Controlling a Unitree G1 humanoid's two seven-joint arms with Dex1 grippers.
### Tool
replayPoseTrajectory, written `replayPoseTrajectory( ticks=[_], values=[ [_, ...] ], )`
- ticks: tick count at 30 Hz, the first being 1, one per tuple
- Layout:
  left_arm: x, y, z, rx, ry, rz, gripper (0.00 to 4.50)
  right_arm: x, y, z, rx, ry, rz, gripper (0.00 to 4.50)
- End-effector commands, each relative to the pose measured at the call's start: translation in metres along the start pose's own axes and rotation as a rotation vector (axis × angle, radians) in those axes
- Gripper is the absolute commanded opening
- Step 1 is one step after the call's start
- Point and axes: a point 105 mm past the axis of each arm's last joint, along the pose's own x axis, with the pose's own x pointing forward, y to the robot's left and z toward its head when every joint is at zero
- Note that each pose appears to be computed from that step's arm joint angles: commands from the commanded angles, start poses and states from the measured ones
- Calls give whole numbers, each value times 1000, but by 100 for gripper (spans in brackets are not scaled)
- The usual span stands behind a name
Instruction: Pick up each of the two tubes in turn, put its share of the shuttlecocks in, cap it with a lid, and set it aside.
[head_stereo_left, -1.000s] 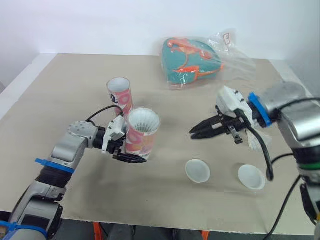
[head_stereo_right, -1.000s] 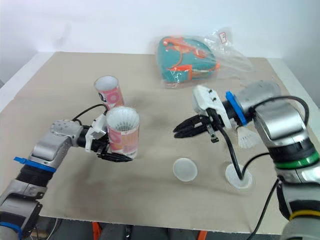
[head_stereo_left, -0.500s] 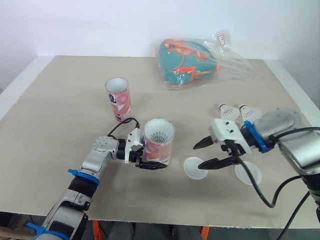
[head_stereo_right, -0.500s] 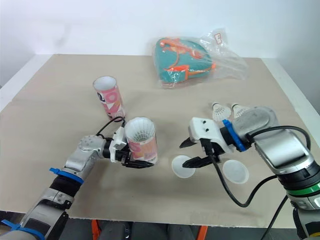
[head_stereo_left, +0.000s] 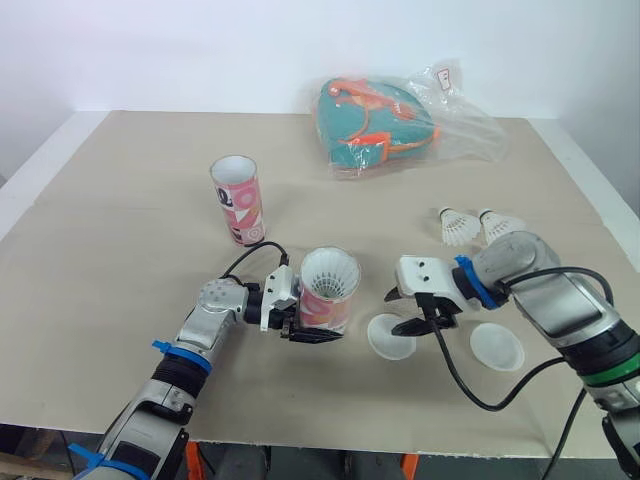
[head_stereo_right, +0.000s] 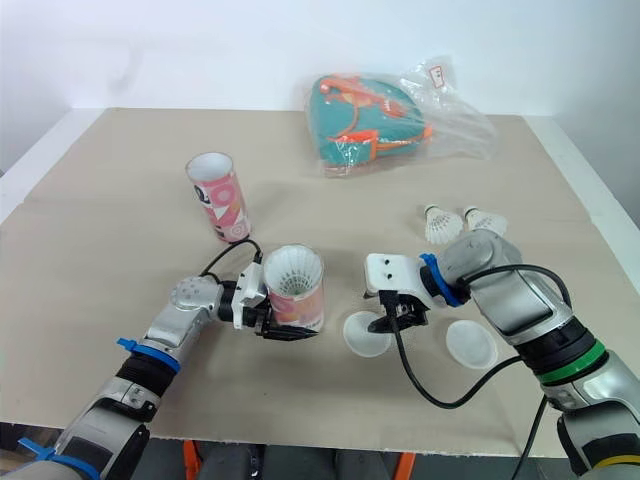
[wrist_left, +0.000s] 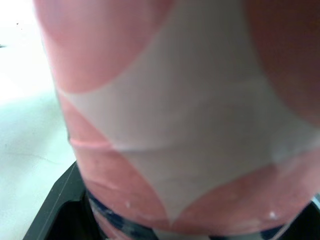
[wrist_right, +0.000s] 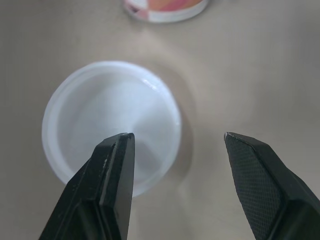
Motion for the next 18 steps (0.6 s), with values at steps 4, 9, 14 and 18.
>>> replayPoseTrajectory(
  ticks=[4,9,14,18],
  values=[
    [3,3,6,25,-25,15,304,-6,1,-9,-71,72,3,145],
    [4,4,8,17,-33,16,304,-9,-3,-3,-90,56,-21,10],
    [5,1,5,6,-30,9,304,-25,-3,10,-110,9,-30,10],
    [5,-2,-1,-12,-3,-7,304,-60,-5,39,-130,-111,-68,10]
  ],
)
